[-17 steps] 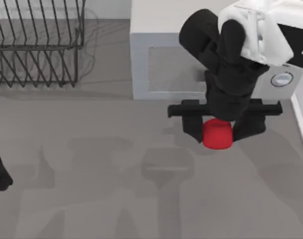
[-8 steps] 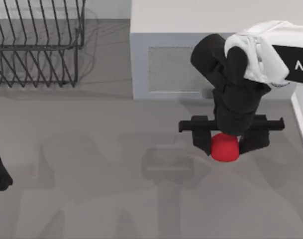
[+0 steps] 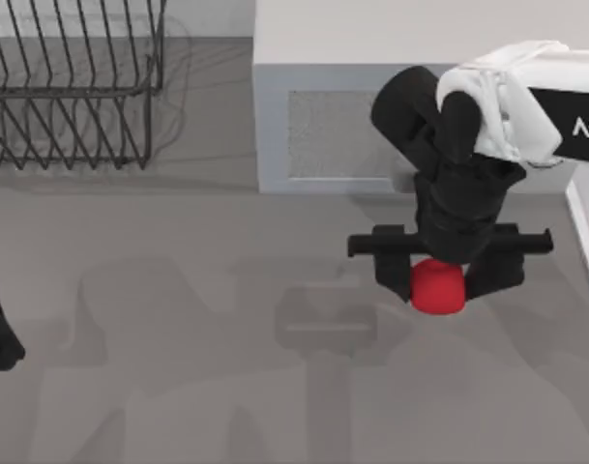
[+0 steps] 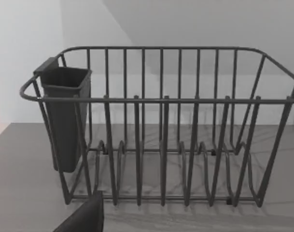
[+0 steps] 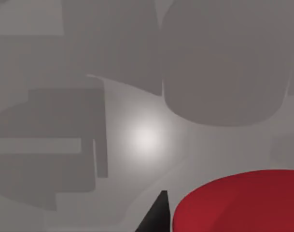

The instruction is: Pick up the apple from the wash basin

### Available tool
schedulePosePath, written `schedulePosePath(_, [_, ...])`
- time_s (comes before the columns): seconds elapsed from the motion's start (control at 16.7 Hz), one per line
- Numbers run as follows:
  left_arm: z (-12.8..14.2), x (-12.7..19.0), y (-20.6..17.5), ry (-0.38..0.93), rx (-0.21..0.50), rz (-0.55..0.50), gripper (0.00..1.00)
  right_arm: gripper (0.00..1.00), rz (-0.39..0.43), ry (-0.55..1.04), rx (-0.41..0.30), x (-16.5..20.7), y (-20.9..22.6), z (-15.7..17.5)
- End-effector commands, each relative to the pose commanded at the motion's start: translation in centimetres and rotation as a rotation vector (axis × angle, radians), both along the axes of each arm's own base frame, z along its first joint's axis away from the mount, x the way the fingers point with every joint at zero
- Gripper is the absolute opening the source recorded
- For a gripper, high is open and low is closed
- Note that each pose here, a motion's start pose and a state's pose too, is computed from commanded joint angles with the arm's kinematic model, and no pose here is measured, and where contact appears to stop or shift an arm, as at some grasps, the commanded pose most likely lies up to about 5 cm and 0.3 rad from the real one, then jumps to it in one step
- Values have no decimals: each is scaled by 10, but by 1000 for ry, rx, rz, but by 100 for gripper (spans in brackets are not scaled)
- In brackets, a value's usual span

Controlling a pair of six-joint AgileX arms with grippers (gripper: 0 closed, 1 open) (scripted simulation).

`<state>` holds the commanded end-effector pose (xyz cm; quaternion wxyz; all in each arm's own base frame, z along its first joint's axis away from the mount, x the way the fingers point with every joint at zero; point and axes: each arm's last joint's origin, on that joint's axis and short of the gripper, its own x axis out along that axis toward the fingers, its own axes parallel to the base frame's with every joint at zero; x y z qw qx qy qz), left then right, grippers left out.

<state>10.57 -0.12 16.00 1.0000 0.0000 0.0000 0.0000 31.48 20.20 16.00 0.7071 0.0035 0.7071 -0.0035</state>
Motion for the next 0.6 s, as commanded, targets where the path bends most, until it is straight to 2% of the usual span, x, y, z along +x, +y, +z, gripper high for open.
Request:
schedulePosePath(0.36, [0, 0, 0, 0, 0, 0, 100, 98, 0, 0, 0, 0, 0, 0])
schedulePosePath(0.6, [0, 0, 0, 0, 0, 0, 100, 100, 0, 0, 0, 0, 0, 0])
